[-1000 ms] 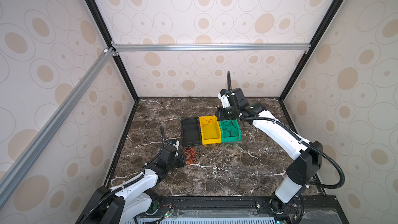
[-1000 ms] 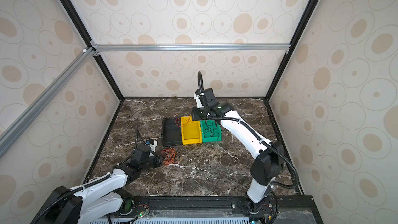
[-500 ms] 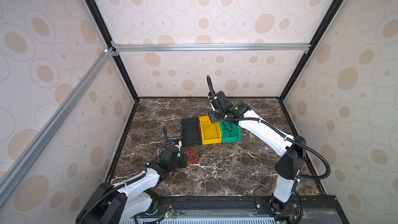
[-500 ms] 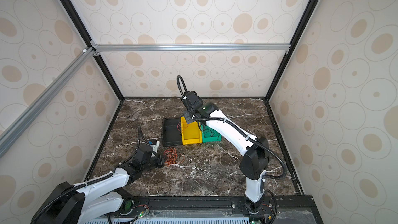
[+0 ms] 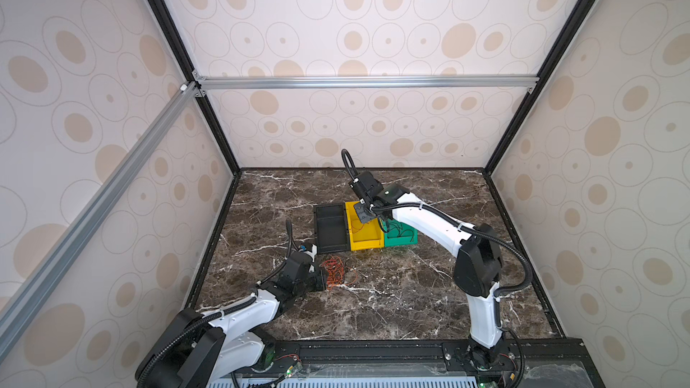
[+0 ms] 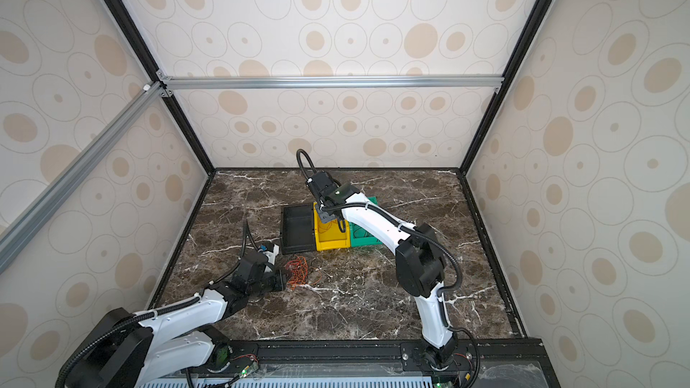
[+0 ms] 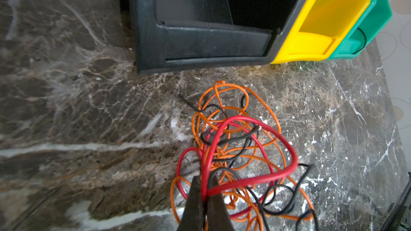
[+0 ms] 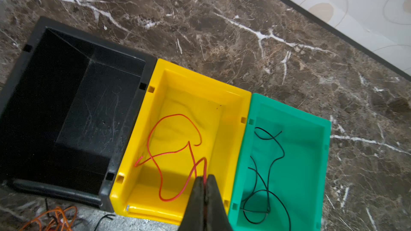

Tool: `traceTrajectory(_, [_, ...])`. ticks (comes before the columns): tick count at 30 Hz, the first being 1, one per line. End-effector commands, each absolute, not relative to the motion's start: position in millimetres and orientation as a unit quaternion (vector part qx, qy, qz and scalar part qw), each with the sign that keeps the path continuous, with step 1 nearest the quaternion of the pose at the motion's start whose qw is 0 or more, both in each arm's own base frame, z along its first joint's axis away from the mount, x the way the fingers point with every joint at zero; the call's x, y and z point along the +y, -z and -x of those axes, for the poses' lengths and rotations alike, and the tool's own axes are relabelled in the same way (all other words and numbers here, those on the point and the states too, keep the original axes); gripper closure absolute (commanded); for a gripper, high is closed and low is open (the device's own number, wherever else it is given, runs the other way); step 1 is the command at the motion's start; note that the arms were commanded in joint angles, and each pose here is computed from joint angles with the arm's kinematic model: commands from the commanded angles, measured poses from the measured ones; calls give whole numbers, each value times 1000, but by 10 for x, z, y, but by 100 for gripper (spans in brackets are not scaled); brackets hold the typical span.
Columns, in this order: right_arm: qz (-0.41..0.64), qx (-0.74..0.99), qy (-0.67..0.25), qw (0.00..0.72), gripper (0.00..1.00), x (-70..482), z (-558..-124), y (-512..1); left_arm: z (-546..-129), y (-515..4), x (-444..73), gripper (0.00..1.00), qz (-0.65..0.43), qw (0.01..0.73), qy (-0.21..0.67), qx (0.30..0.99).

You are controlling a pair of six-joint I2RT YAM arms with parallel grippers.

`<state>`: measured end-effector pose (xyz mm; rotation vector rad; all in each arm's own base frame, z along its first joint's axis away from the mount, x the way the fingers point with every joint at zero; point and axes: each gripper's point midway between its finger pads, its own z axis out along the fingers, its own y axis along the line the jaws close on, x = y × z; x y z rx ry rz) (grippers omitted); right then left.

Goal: Untangle the cables
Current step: 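Lift the red wire over the yellow bin and release it with the right gripper, then move the right gripper back down to the tangle beside the left gripper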

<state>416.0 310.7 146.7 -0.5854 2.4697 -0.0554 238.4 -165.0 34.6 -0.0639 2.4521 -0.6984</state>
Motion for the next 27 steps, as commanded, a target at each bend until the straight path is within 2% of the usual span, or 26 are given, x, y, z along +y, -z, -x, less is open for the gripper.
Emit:
traceTrajectory(1, [227, 934, 6, 276, 92, 3217, -4165, -1299, -2455, -433, -1712, 100, 24, 303, 272, 913])
traceTrajectory(3, [228, 937, 6, 266, 86, 3230, -4176, -1224, -2453, -427, -1720, 100, 23, 302, 272, 913])
traceTrajectory(7, [220, 943, 18, 249, 67, 3169, -4184, -1192, -2456, -429, -1735, 100, 21, 301, 274, 913])
traceTrajectory(12, [209, 946, -9, 248, 57, 3113, -4159, -1348, -2461, -438, -1754, 100, 16, 301, 275, 913])
traceTrajectory(16, [182, 952, -72, 233, 49, 3052, -4092, -1502, -2466, -480, -1794, 100, 10, 306, 282, 909])
traceTrajectory(21, [153, 953, -120, 233, 47, 2906, -4047, -1688, -2476, -527, -1828, 100, 5, 311, 285, 906])
traceTrajectory(27, [154, 945, -160, 240, 49, 2880, -3855, -1880, -2461, -595, -1936, 100, -15, 314, 301, 901])
